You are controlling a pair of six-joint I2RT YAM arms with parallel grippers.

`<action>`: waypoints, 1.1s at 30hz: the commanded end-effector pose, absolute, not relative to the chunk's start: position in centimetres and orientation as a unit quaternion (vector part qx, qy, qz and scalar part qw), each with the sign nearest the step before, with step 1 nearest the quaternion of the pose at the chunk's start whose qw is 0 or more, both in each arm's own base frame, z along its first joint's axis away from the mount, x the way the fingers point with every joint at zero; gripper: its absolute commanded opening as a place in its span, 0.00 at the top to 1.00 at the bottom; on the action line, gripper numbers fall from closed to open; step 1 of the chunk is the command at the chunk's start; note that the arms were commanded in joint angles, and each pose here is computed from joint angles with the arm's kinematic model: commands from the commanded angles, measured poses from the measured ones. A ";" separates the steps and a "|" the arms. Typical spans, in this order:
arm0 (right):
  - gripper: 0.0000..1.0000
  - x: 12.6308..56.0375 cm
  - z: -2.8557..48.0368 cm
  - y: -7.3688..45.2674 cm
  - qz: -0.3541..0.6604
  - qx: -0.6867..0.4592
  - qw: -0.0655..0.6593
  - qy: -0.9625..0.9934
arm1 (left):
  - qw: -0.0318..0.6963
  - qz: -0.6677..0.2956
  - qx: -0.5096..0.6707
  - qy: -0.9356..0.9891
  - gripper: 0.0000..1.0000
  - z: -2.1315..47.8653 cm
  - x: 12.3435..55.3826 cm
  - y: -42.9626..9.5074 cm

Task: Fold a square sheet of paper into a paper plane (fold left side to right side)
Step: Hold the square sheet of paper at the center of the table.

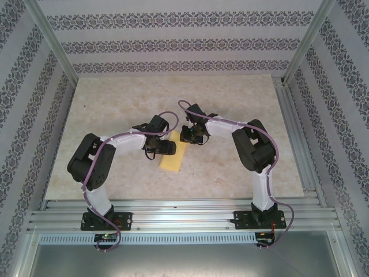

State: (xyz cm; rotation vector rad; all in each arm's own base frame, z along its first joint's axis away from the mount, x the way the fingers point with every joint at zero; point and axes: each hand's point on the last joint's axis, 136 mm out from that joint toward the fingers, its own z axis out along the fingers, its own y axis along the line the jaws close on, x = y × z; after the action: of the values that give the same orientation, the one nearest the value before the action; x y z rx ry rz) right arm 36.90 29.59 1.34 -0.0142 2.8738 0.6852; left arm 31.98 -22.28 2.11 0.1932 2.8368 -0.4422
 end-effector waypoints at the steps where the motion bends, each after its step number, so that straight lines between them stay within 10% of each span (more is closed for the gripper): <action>1: 0.82 35.1 -2.6 27.5 0.165 -0.003 0.053 0.985 | 0.081 -0.124 0.054 0.988 0.25 -1.5 29.7 -20.7; 28: 0.76 38.8 7.8 28.0 0.270 0.019 0.152 0.951 | 0.020 -0.027 0.071 0.997 0.30 -6.8 26.0 -19.4; 33: 0.89 37.3 8.2 29.7 0.315 0.020 0.129 0.940 | 0.019 -0.027 0.073 0.997 0.30 -6.9 25.9 -19.7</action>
State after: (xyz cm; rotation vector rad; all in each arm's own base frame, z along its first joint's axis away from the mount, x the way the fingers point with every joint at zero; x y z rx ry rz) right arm 38.48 28.31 8.09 0.0550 2.7279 0.8159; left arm 31.70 -21.87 0.32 0.2145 2.8268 -0.1835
